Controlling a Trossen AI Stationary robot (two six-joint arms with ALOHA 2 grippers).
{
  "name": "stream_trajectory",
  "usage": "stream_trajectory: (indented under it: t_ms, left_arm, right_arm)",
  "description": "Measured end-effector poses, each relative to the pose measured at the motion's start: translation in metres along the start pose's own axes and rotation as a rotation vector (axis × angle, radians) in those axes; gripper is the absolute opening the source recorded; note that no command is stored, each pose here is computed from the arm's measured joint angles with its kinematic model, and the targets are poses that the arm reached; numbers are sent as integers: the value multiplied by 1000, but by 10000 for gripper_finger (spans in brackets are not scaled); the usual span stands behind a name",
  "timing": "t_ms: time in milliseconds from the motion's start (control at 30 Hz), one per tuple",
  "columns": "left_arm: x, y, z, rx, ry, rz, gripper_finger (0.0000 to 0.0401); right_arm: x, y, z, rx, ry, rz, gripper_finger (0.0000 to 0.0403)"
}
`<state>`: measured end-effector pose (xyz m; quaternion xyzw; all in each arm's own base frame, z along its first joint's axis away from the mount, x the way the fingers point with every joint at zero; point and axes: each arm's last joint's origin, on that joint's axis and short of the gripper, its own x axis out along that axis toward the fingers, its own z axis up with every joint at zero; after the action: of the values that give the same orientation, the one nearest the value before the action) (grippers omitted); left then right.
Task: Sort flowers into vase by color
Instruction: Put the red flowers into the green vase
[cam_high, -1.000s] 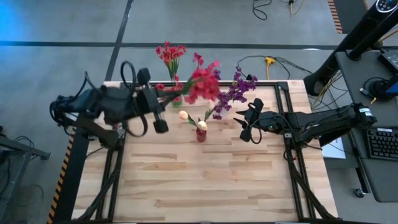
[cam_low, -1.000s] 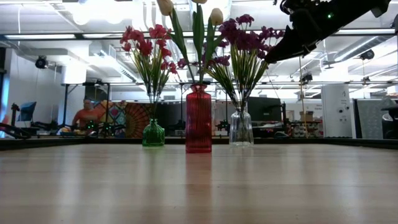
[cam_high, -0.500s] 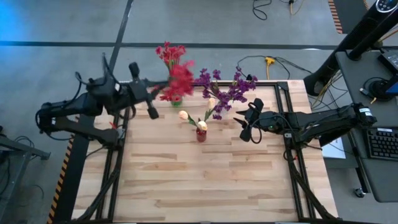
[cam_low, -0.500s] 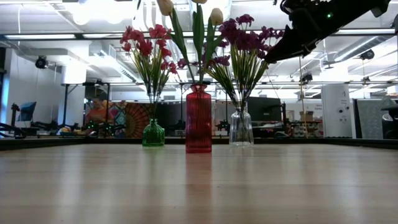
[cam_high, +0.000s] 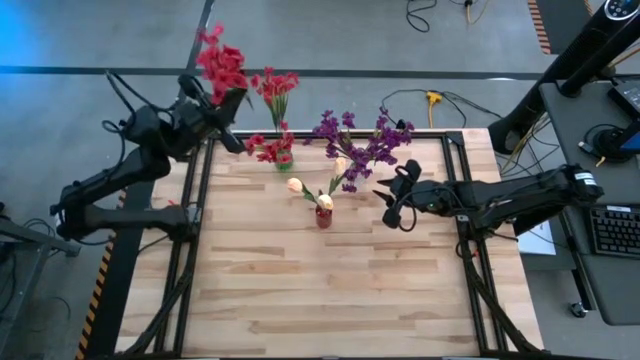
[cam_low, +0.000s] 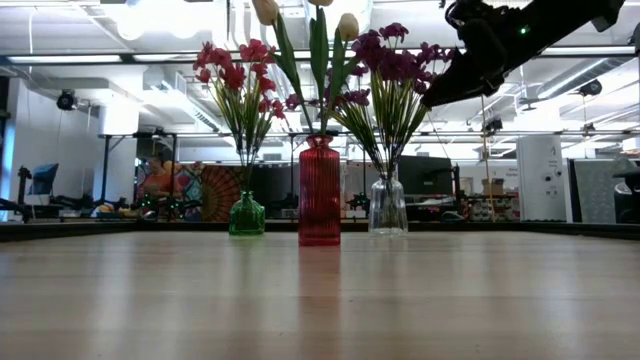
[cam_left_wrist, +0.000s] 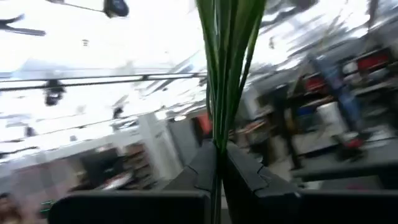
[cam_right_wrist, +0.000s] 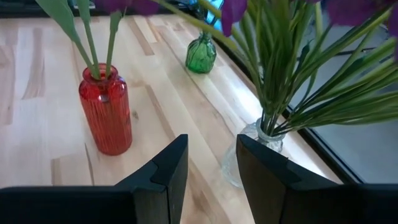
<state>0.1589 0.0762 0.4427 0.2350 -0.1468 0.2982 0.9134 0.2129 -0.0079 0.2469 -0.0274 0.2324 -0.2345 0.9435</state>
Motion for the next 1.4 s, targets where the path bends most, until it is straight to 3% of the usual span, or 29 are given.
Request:
stream_trajectory:
  t_ms: [133, 333, 600, 800, 1067, 1400]
  left_arm:
    - [0, 9, -14, -54, 38, -60, 0]
    - [-1, 15, -48, -6, 125, -50, 0]
    - [-3, 27, -65, -28, 134, -76, 0]
    - [0, 29, -79, -70, 138, -189, 0]
    - [-14, 33, -109, -41, 82, -124, 0]
    - [-32, 23, -157, -139, 56, -121, 0]
  right_arm:
    - [5, 3, -3, -14, 25, -2, 128]
    - [10, 5, -6, -28, 48, -4, 128]
    - [10, 5, -6, -39, 45, -4, 128]
    - [10, 5, -7, -47, 59, -5, 128]
    - [9, 5, -9, -42, 72, -6, 128]
    - [9, 5, -8, -43, 64, -6, 128]
